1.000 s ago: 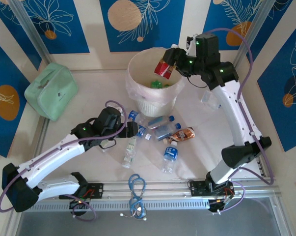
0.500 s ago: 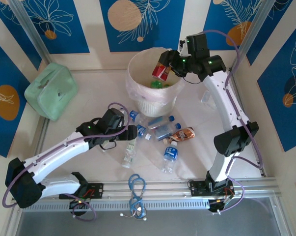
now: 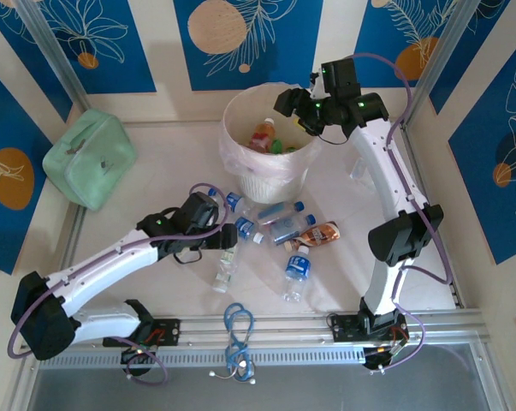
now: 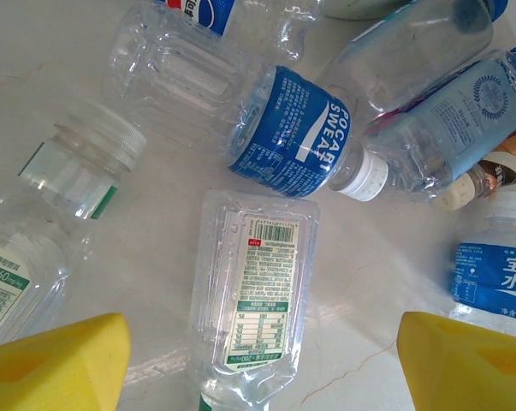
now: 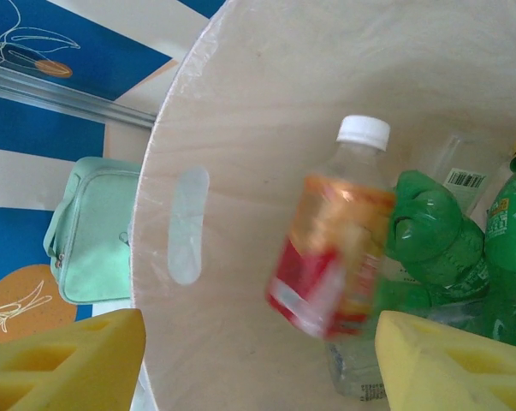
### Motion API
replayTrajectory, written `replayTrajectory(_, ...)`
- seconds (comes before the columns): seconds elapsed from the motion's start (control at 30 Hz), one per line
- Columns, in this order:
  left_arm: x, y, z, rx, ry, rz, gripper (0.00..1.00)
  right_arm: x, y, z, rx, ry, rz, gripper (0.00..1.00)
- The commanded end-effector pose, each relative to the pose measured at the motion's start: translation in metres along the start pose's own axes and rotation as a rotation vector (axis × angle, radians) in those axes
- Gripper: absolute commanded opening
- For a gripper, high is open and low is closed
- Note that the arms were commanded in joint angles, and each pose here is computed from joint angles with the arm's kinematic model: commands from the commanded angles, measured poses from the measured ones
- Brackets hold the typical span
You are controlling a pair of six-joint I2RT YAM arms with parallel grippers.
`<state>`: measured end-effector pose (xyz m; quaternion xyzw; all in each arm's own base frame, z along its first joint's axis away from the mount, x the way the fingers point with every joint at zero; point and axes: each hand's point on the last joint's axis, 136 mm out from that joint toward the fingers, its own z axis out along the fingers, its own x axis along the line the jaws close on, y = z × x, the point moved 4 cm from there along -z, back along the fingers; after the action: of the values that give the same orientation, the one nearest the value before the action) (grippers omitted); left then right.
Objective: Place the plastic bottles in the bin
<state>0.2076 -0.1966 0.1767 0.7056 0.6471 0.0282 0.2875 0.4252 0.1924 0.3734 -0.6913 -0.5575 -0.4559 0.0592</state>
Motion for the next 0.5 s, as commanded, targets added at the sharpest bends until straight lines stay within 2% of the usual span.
replayTrajectory(0.0,0.007,-0.009,0.008,0.053,0.02,0.004,0.82,0.007,0.0,-0.007,0.015,0.028,-0.018,0.73)
replayTrajectory(0.23,0.007,-0.019,0.028,0.134,0.021,0.017,0.83,0.032,-0.01,-0.039,-0.032,0.06,-0.087,0.77)
replayTrajectory(0.47,0.006,-0.026,0.045,0.185,0.023,0.033,0.83,0.054,-0.044,-0.083,-0.075,0.085,-0.175,0.8)
